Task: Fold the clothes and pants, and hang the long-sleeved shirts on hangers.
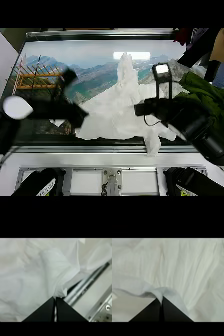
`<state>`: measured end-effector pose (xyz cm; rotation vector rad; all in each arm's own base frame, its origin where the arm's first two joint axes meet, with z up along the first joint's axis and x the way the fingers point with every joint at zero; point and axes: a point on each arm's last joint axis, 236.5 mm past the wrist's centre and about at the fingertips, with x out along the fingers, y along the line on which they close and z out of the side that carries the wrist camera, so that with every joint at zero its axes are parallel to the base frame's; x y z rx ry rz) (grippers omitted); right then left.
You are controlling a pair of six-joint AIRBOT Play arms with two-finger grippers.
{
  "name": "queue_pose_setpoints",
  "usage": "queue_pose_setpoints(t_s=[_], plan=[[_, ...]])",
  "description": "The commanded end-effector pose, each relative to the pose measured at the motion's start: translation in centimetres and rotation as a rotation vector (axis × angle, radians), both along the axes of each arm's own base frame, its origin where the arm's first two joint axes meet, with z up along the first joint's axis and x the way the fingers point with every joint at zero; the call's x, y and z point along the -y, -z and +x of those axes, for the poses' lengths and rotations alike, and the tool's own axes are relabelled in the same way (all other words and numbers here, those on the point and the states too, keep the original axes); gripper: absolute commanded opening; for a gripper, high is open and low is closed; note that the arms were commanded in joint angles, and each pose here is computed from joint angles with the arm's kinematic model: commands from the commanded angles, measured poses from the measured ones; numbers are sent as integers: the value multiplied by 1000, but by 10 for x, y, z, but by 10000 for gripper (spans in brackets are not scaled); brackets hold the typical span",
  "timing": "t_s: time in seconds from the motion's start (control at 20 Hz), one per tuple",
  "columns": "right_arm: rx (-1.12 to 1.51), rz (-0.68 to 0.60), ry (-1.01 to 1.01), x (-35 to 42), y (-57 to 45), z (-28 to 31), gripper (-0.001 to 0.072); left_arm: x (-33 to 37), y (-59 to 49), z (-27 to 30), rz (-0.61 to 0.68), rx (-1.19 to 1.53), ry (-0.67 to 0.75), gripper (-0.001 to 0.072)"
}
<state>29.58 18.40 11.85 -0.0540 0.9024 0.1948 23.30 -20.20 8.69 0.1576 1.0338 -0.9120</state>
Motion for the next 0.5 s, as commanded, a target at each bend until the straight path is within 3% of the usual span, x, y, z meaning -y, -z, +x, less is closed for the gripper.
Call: queue_pose_setpoints(t_s=[0.0, 0.05, 0.1, 0.25, 0.45], plan=[[-69, -40, -46, -11, 33, -29, 9, -15, 93, -87, 104, -219, 17, 124], [-71, -41, -51, -12, 34, -30, 9, -16, 98, -92, 100, -228, -3, 471], [-70, -41, -52, -12, 34, -30, 9, -14, 93, -88, 76, -210, -45, 656], [-70, -41, -52, -12, 34, -30, 10, -6, 40, -51, -50, -55, -168, 656], [-70, -41, -52, -12, 33, -30, 10, -3, 0, -37, -105, 57, -183, 656]])
